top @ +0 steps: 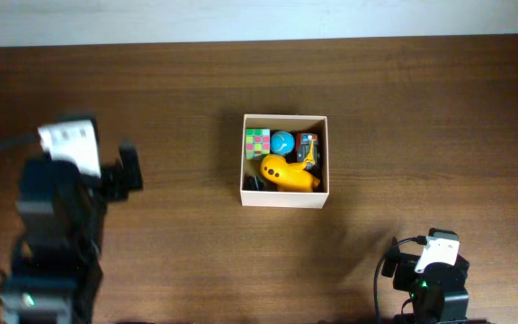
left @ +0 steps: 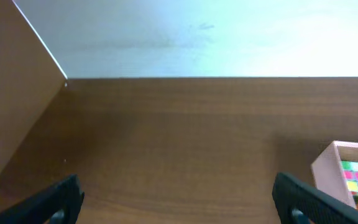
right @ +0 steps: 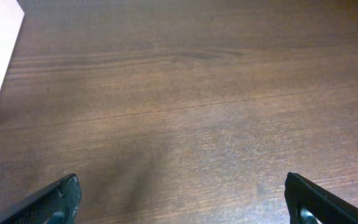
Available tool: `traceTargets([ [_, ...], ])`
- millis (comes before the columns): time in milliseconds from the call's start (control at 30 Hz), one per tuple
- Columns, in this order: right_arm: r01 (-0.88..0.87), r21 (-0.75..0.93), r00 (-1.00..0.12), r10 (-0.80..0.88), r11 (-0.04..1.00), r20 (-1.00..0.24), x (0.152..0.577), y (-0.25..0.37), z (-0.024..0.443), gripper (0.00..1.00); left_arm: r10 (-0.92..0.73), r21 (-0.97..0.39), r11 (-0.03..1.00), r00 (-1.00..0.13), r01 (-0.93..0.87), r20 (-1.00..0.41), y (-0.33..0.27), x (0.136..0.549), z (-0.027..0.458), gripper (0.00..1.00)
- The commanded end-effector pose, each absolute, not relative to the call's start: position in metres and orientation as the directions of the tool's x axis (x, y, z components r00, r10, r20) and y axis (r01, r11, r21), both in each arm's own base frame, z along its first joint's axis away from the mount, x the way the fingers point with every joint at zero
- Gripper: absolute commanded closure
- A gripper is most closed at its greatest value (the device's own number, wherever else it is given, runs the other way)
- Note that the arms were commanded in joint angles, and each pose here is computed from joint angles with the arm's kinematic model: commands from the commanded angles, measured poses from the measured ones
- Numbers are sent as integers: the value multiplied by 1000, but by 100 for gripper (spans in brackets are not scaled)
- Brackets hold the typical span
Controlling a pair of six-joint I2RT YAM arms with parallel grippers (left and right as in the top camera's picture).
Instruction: Pack container
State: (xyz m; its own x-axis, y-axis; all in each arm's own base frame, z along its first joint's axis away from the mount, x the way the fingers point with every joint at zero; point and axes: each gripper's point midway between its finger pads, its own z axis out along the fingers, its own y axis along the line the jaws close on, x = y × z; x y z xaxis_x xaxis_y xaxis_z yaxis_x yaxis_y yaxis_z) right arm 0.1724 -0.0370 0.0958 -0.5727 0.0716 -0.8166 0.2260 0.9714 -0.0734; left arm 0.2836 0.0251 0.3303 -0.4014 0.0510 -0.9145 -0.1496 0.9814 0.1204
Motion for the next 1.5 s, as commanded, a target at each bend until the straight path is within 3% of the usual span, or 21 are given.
traceTargets([
  [0, 242, -67, -564, 84, 968, -821, 172, -39, 95, 1, 98, 158, 979, -376, -132, -922, 27, 263, 302, 1],
  [467, 242, -67, -564, 84, 968, -821, 172, -39, 95, 1, 100, 148, 986, -429, -79, -898, 20, 230, 176, 1],
  [1000, 242, -67, -564, 84, 968, -821, 172, -39, 95, 1, 98, 138, 986, -359, -90, -928, 21, 217, 130, 1],
  [1467, 242, -67, -564, 84, 968, -821, 172, -39, 95, 1, 99, 142, 986, -382, -84, -919, 20, 217, 117, 1],
])
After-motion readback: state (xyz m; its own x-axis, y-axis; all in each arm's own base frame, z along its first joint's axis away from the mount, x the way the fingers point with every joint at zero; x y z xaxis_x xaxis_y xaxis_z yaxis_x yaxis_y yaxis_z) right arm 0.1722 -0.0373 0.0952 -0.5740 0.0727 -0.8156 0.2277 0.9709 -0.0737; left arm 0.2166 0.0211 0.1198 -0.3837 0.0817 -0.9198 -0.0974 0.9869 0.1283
